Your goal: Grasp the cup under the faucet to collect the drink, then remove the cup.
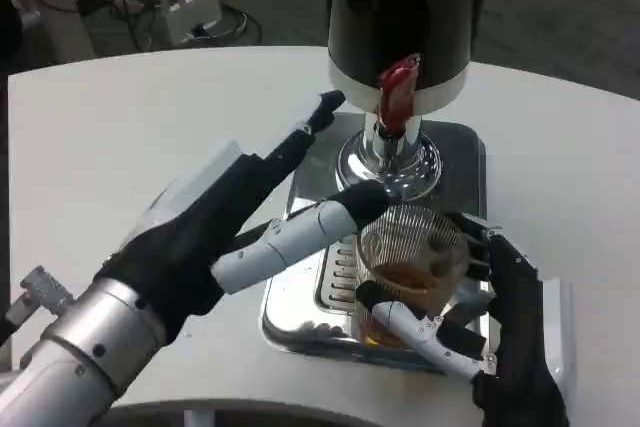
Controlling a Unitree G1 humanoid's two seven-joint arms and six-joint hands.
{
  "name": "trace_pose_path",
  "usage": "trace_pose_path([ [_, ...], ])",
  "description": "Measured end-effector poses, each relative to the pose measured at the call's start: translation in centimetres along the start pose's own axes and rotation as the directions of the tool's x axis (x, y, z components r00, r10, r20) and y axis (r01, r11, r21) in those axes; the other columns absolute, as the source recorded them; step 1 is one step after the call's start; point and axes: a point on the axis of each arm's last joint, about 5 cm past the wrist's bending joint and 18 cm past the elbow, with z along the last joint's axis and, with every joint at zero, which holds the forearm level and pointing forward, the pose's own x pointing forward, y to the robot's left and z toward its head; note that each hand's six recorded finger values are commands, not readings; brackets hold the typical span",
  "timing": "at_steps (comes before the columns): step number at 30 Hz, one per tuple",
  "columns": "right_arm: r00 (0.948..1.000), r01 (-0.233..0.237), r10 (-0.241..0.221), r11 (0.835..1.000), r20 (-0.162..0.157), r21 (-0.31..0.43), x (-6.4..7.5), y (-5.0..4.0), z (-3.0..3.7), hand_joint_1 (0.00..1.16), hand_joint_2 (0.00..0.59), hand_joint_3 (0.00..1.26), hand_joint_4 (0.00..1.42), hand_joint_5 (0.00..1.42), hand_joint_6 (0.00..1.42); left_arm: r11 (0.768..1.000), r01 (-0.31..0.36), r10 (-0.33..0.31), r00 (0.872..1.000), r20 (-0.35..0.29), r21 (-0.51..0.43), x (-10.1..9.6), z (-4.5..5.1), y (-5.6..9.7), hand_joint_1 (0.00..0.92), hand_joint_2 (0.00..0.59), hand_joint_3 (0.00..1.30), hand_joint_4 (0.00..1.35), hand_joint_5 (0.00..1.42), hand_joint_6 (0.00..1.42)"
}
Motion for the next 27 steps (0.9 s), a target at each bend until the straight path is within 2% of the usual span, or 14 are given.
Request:
trace_pose_path([
  [5,0.9999,-0.007,0.007,1.000,-0.009,0.009,-0.6,-0.44,0.09,0.89,0.135,0.84,0.93,1.07,1.00,1.000,0.005,-0.005,1.000,0.003,-0.005,-1.0,-0.75,-0.8,0.000,0.007,0.00,0.00,0.00,0.00],
  [7,0.9997,-0.011,0.011,1.000,-0.019,0.011,-1.0,-0.66,0.05,0.89,0.132,0.83,0.93,1.07,1.00,1.000,0.020,-0.020,1.000,-0.006,-0.022,-1.6,-1.37,-1.4,0.000,0.010,0.00,0.00,0.00,0.00],
  [10,0.9995,-0.028,0.029,0.999,-0.011,0.018,-1.3,-0.77,0.32,0.89,0.133,0.82,0.93,1.07,1.00,0.999,0.030,-0.030,0.999,-0.014,-0.040,-2.5,-2.26,-2.1,0.000,0.021,0.00,0.00,0.00,0.00],
  [12,0.9994,-0.036,0.036,0.999,-0.002,0.024,-1.3,-0.85,0.54,0.89,0.134,0.82,0.93,1.07,1.00,0.999,0.021,-0.021,1.000,-0.011,-0.036,-3.0,-2.56,-2.3,0.000,0.031,0.00,0.00,0.00,0.00],
  [13,0.9991,-0.042,0.042,0.999,0.008,0.032,-1.3,-0.94,0.78,0.89,0.134,0.82,0.93,1.07,1.00,1.000,-0.001,0.000,1.000,-0.008,-0.029,-3.6,-2.92,-2.5,0.000,0.054,0.00,0.00,0.00,0.00],
  [17,0.9986,-0.053,0.053,0.998,-0.004,0.034,-1.8,-1.21,0.75,0.89,0.135,0.82,0.93,1.07,1.00,0.999,-0.049,0.049,0.999,-0.017,-0.017,-5.2,-3.92,-2.8,0.000,0.088,0.00,0.00,0.00,0.00],
  [19,0.9980,-0.062,0.063,0.997,-0.009,0.034,-2.0,-1.37,0.74,0.89,0.135,0.82,0.93,1.07,1.00,0.998,-0.060,0.060,0.998,-0.012,0.004,-5.9,-4.33,-2.8,0.000,0.105,0.00,0.00,0.00,0.00],
  [22,0.9973,-0.070,0.071,0.997,-0.022,0.033,-2.5,-1.61,0.52,0.89,0.135,0.82,0.93,1.07,1.00,0.997,-0.058,0.060,0.998,-0.024,0.057,-7.0,-4.97,-2.9,0.000,0.098,0.00,0.00,0.00,0.00],
  [27,0.9973,-0.071,0.071,0.997,-0.015,0.037,-2.9,-1.95,0.49,0.89,0.136,0.82,0.93,1.07,1.00,0.990,-0.055,0.058,0.998,-0.018,0.129,-7.5,-5.13,-2.8,0.000,0.097,0.00,0.00,0.00,0.00],
])
